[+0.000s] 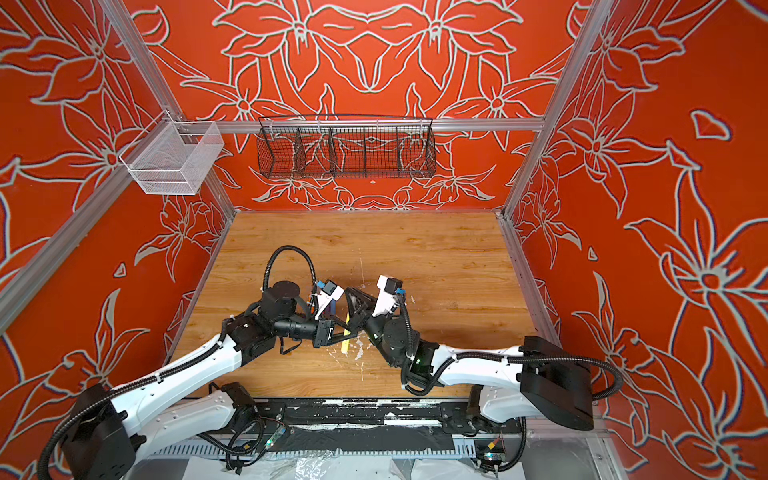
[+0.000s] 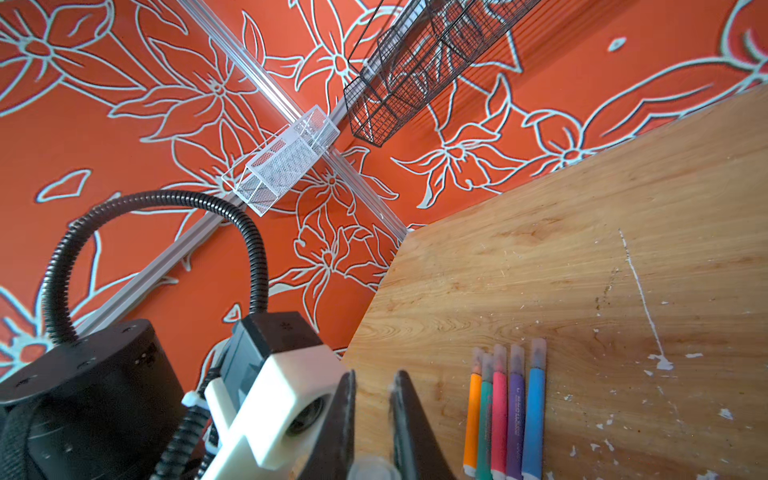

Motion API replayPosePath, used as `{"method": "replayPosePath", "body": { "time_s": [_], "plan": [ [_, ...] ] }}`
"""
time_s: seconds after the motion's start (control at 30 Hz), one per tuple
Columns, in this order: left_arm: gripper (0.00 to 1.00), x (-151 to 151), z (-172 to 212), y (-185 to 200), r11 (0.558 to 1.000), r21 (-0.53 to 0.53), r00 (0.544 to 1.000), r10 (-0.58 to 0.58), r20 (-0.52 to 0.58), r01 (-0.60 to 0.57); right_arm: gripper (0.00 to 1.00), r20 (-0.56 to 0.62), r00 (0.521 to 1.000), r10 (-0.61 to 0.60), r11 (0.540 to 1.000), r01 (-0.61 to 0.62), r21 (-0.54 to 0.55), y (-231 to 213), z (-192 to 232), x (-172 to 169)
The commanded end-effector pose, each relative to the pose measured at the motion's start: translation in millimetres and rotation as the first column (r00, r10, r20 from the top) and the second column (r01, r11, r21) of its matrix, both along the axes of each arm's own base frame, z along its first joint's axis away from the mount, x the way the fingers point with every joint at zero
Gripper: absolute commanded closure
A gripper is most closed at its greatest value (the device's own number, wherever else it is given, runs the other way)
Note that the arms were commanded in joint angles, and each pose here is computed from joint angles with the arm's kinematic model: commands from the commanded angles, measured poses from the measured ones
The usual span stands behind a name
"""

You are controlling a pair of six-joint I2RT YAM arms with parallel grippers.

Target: Insert the pens into the pen caps

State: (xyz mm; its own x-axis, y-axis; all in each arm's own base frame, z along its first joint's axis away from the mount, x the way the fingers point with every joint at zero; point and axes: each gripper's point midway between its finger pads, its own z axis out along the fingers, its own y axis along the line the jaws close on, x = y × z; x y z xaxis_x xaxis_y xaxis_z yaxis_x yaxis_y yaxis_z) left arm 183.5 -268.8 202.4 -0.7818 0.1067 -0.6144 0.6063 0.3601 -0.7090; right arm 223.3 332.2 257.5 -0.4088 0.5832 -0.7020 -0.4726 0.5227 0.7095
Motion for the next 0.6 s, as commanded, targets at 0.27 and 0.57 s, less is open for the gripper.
{"method": "replayPosePath", "body": {
  "time_s": [0.27,0.57],
  "plan": [
    [1.00,122,120,68,0.792,-0.234,0.699,0.609,0.375,-0.564,1.00,-0.089,0.865,0.494,0.850,-0.502,-0.161,50,-81,-106],
    [1.00,141,106,68,0.756,-0.225,0.689,0.653,0.313,-0.615,1.00,0.017,0.813,0.582,0.809,-0.577,-0.114,63,-69,-124]
  ]
}}
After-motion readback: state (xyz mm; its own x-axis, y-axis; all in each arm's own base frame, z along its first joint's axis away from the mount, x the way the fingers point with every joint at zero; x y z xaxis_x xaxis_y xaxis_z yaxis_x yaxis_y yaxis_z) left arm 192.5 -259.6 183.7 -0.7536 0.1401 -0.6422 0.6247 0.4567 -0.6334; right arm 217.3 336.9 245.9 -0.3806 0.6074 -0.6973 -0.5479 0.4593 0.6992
